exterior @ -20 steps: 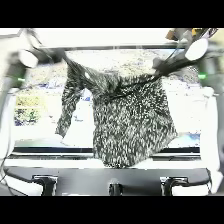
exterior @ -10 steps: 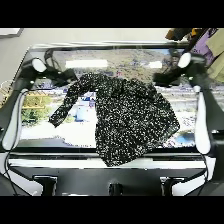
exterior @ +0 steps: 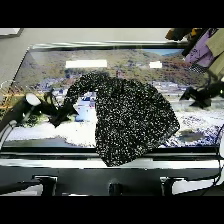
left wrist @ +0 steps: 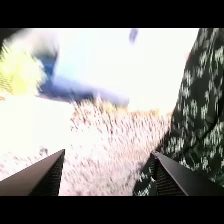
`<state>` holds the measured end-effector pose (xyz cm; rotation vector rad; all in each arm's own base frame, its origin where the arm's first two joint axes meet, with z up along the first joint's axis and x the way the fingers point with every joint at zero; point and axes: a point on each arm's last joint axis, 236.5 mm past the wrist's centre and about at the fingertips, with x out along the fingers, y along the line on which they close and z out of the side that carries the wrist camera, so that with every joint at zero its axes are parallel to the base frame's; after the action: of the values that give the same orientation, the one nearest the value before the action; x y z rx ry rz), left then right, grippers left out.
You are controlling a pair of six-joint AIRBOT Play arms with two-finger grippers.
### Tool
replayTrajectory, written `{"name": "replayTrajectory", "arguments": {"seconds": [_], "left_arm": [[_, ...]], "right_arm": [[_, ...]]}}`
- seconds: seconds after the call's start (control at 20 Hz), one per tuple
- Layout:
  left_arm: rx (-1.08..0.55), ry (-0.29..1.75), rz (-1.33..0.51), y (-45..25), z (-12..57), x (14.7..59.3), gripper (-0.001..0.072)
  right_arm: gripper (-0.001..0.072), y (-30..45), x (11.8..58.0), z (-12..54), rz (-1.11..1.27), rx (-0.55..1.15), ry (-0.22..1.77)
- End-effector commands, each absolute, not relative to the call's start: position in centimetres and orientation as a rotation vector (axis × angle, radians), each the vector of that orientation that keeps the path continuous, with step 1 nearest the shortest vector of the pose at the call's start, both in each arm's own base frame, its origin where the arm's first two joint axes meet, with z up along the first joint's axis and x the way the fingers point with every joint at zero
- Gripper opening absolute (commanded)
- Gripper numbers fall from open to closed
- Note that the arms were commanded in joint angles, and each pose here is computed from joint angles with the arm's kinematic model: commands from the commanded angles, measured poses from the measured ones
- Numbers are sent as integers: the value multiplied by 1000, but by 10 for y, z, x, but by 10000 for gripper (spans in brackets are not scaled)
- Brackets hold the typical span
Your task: Fold the clothes and pants, and hang the long-sleeved shirts on hangers.
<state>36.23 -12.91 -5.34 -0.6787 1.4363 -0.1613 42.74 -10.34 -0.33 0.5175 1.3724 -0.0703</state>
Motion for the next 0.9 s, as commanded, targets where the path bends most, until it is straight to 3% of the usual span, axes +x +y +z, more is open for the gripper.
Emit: {"name": "replayTrajectory", "arguments": {"seconds": [0.0, 0.3, 0.4, 0.45, 0.5, 0.55, 0.6, 0.85], "left_arm": [[-802, 1485, -234, -171, -75, 313, 613], [-705, 1528, -319, -214, -79, 289, 613], [-704, 1532, -315, -220, -81, 287, 613], [-699, 1534, -318, -222, -82, 286, 612], [-692, 1542, -320, -225, -85, 284, 612], [-686, 1552, -322, -227, -87, 281, 612], [-686, 1567, -325, -231, -91, 278, 613], [-704, 1607, -339, -258, -105, 266, 613]], "right_arm": [[652, -114, 392, -51, -80, 614, 1451], [652, -90, 399, -101, 4, 760, 1493], [580, -86, 397, -112, 11, 786, 1514], [475, -85, 397, -114, 12, 791, 1518], [263, -84, 398, -112, 23, 794, 1513], [135, -81, 399, -110, 39, 800, 1511], [54, -78, 397, -107, 55, 805, 1516], [41, -75, 396, -87, 65, 799, 1502]]}}
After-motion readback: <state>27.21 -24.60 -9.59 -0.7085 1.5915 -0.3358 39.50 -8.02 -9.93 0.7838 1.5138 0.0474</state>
